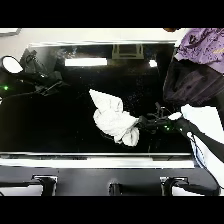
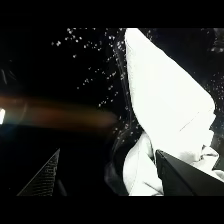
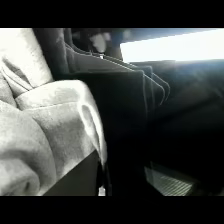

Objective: Fold the clothes and pants, and hang the long-sleeved shirts on hangers.

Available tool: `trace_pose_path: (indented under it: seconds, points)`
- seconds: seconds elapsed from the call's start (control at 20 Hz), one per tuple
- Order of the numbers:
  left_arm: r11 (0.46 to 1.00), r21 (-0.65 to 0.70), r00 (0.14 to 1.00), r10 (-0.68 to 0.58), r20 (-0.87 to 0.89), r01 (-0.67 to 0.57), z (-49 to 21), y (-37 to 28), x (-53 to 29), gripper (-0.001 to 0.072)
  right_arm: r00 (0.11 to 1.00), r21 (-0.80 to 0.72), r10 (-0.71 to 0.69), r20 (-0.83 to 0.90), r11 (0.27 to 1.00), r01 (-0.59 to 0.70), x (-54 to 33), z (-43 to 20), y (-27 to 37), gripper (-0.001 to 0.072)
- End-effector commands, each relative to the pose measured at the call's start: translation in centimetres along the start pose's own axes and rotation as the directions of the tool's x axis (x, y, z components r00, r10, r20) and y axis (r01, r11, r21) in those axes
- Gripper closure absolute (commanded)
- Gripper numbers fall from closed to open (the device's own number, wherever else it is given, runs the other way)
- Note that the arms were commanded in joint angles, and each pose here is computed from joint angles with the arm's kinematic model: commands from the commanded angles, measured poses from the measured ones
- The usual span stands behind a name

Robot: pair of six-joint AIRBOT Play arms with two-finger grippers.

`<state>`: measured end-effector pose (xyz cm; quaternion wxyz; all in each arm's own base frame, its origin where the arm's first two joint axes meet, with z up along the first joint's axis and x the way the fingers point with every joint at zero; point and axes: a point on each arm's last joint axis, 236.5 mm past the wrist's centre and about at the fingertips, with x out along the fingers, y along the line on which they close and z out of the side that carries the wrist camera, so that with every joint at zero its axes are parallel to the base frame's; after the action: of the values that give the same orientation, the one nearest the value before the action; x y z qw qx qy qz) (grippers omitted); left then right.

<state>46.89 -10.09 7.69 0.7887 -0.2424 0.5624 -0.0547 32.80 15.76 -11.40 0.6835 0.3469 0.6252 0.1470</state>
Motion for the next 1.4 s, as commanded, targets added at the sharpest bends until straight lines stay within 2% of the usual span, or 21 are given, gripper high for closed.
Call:
trace_pose_path:
  seconds: [0.0, 0.15, 0.4, 0.8, 0.9, 1.0, 1.1, 1.15, 1.25, 1.35]
  points:
    - [0.993, -0.029, 0.992, -0.118, -0.038, 0.117, 0.4, -1.7, 4.0, 0.0031, 0.998, -0.054, -0.043, 0.042, 0.998, 0.045, -1.1, 0.8, 0.1, 0.0683]
    - [0.960, -0.098, 0.964, -0.267, -0.018, 0.264, 1.9, -3.6, 8.8, 0.0031, 0.991, -0.087, -0.109, 0.073, 0.989, 0.116, -3.3, 0.9, 0.1, 0.0683]
    - [0.918, -0.183, 0.930, -0.366, -0.044, 0.352, 1.5, -3.9, 15.7, 0.0032, 0.988, -0.128, -0.113, 0.101, 0.984, 0.126, -6.1, 0.1, 1.8, 0.0682]
    - [0.923, -0.198, 0.923, -0.360, -0.136, 0.331, -2.2, -4.2, 21.0, 0.0049, 0.987, -0.134, -0.084, 0.140, 0.986, 0.103, -7.9, -0.1, 3.5, 0.0681]
    - [0.925, -0.196, 0.922, -0.355, -0.153, 0.324, -3.0, -4.3, 21.8, 0.0208, 0.985, -0.128, -0.079, 0.150, 0.987, 0.099, -8.1, 0.0, 3.8, 0.0681]
    - [0.931, -0.146, 0.918, -0.357, -0.170, 0.335, -3.9, -5.2, 22.1, 0.0415, 0.985, -0.125, -0.076, 0.153, 0.988, 0.096, -8.2, 0.0, 3.9, 0.0681]
    - [0.932, -0.125, 0.916, -0.358, -0.180, 0.339, -4.4, -5.9, 22.3, 0.0560, 0.985, -0.124, -0.076, 0.153, 0.988, 0.095, -8.2, 0.0, 3.9, 0.0681]
    - [0.932, -0.120, 0.915, -0.358, -0.184, 0.341, -4.6, -6.1, 22.4, 0.0562, 0.985, -0.122, -0.076, 0.152, 0.988, 0.095, -8.2, 0.0, 3.9, 0.0681]
    - [0.932, -0.118, 0.914, -0.359, -0.187, 0.342, -4.8, -6.2, 22.4, 0.0688, 0.985, -0.117, -0.076, 0.153, 0.989, 0.094, -8.2, 0.0, 3.9, 0.0681]
    - [0.927, -0.129, 0.912, -0.370, -0.175, 0.351, -3.9, -6.5, 21.4, 0.0690, 0.984, -0.118, -0.073, 0.164, 0.989, 0.093, -8.5, 0.1, 4.1, 0.0681]
